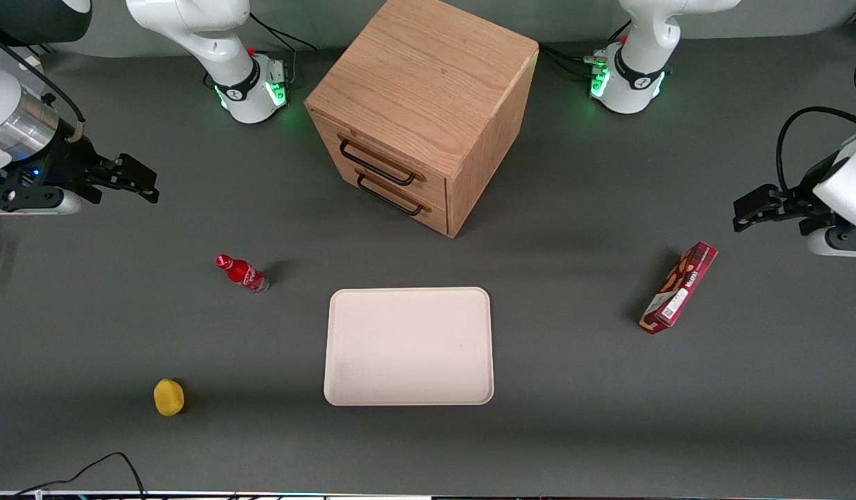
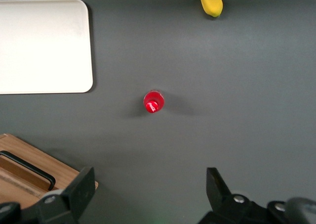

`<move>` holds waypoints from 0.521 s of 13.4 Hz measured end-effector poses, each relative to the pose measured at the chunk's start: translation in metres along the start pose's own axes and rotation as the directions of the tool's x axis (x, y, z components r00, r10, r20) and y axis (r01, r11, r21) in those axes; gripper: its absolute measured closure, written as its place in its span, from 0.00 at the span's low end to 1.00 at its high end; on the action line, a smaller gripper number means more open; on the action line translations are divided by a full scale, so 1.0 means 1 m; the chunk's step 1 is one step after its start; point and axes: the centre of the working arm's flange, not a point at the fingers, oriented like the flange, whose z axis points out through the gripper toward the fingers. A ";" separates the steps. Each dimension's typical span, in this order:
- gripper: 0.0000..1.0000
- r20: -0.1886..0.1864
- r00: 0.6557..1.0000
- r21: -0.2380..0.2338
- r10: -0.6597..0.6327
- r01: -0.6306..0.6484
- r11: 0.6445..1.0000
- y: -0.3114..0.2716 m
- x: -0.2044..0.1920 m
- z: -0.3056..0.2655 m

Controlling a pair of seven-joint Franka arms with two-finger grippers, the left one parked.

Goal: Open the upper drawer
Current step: 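Move the right gripper toward the upper drawer's black handle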

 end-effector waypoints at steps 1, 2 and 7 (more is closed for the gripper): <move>0.00 0.000 1.000 0.000 -0.012 0.012 1.000 -0.004 -0.002 -0.004; 0.00 -0.004 0.999 -0.001 -0.038 0.038 0.999 -0.015 -0.005 -0.010; 0.00 0.030 0.964 -0.005 -0.264 0.264 0.964 -0.135 -0.049 -0.027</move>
